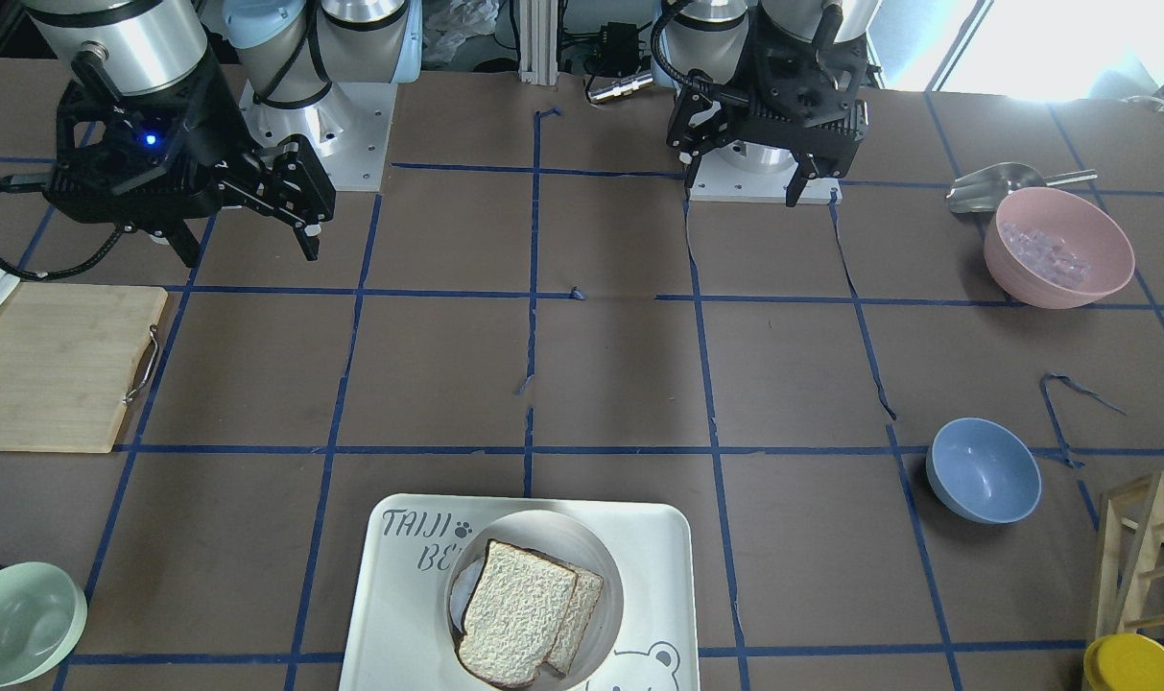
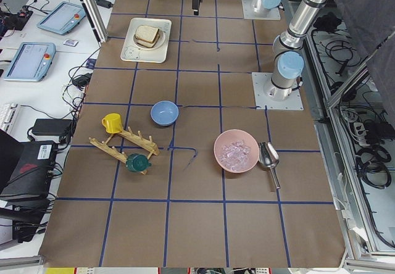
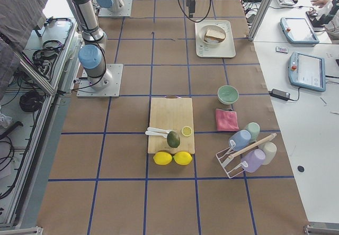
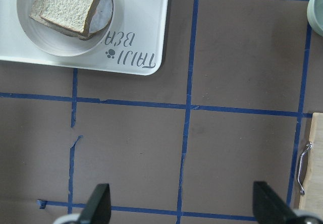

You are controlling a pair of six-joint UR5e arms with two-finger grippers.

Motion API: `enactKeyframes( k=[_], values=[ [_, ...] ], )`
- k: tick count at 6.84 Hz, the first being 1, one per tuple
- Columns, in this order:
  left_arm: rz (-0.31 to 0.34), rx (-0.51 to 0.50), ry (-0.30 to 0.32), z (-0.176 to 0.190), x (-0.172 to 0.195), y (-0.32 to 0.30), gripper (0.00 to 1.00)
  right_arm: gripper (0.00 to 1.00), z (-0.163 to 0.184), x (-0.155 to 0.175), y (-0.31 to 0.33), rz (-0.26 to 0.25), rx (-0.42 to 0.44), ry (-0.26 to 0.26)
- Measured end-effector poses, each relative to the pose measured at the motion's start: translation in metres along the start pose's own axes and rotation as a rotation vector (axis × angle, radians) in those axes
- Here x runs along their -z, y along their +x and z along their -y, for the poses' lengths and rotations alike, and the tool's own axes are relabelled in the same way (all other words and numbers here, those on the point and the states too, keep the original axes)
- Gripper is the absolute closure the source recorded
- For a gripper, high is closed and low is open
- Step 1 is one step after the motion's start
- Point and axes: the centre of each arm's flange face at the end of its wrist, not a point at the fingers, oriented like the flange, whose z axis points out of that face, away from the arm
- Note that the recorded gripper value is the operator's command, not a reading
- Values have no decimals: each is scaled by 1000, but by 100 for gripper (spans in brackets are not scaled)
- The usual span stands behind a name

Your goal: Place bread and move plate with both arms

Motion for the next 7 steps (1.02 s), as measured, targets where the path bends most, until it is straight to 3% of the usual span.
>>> enactKeyframes(
  k=[2, 5, 7],
  values=[
    [-2, 11, -1, 0, -1, 0, 0, 0, 0, -1, 1, -1, 2, -1],
    [-3, 145, -4, 0, 1, -2, 0, 0, 0, -1, 0, 1, 5, 0],
    [-2, 168, -9, -1, 1, -2, 0, 0, 0, -1, 0, 0, 7, 0]
  ],
)
